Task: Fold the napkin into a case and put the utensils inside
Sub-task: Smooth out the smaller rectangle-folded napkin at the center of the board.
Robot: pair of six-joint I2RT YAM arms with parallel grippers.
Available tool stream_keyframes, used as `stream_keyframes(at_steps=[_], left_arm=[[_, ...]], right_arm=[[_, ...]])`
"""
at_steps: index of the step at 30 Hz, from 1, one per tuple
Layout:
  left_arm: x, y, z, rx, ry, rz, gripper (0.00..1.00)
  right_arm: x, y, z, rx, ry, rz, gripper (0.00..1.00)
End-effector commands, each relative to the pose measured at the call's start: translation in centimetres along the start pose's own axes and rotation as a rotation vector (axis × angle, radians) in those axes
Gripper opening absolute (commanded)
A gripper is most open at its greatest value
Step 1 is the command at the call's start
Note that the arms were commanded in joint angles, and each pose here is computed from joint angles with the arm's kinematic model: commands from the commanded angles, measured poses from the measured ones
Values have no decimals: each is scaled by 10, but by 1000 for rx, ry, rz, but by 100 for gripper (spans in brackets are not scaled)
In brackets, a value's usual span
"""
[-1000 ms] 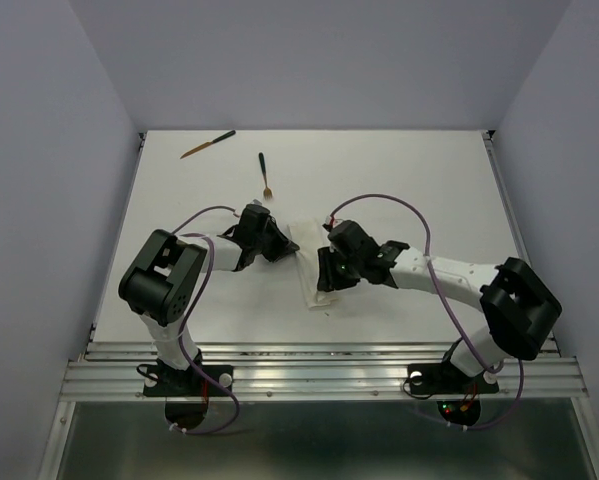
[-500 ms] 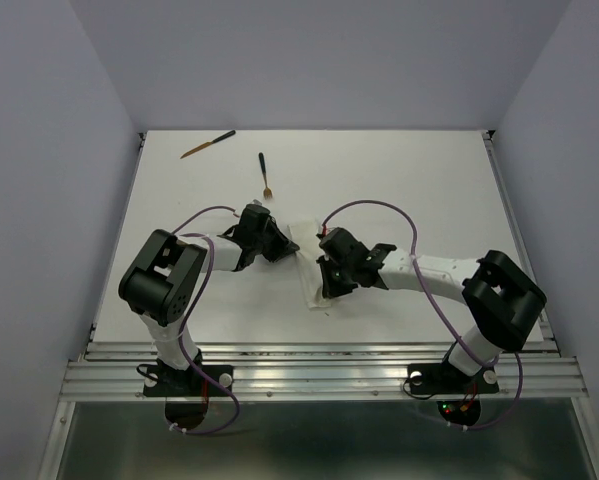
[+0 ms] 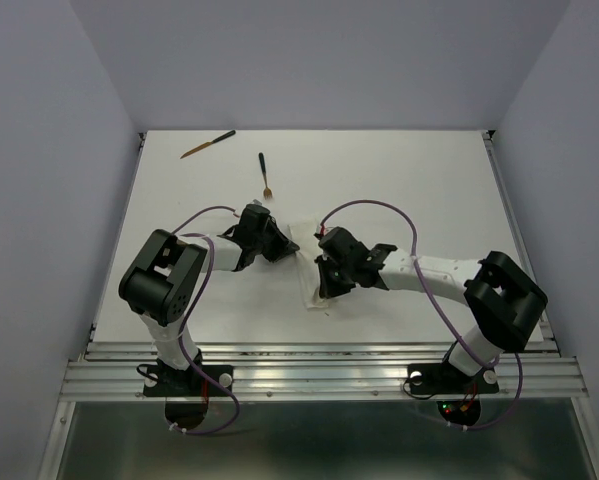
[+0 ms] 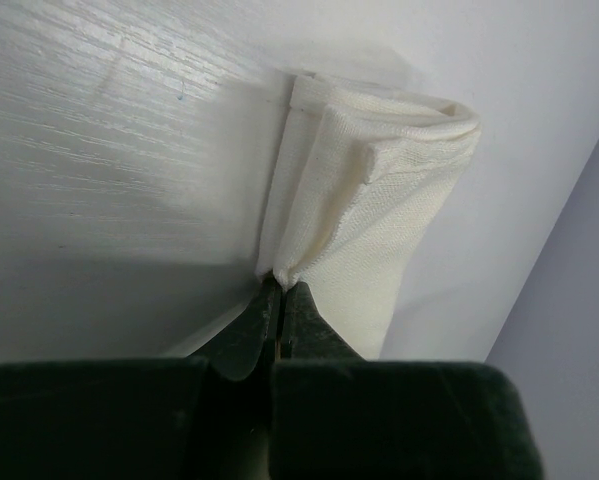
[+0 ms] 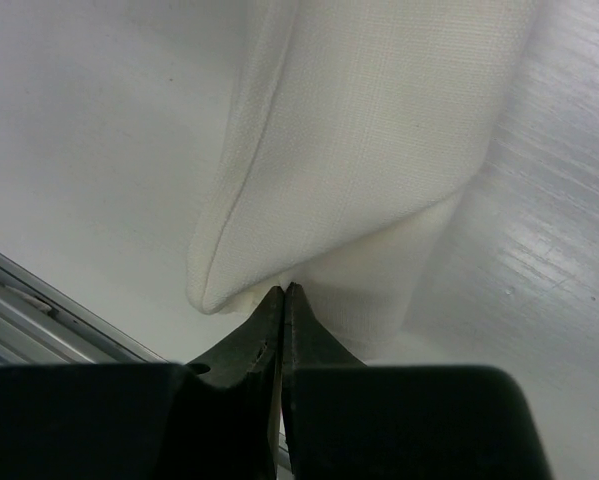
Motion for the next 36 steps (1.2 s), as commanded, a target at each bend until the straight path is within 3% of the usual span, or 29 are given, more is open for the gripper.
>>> stream_keyframes(at_steps=[1,13,18,24,30,36], left_arm=[[-1,6,0,-3,-13,-15,0],[-2,7,0,2,-14,-20,0],[-3,8,1,1,-9,-20,0],[-3,8,2,3,-7,-17,0],[-2,9,2,2,-9,-16,0],[-1,9,3,2,-10,-15,0]], right_arm=[[18,32,-35,18,-122,-113,2],[11,42,-33,44,-144,-157,4],[-3,33,-17,55,-80,-118,19],[17,28,-22,97,-107,-83,36],[42,31,-39,101,-199,-76,36],[37,23,-62,34,-277,26,23]])
Point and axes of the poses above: each gripper's point midway between its finger pads, its own x axis back along the fingers, its own y axis along the line the jaws close on, z = x × y, the point moved 2 cm from there along x, back along the fingers, and after that the axes turned 1 degree about x, right-handed, at the moved point
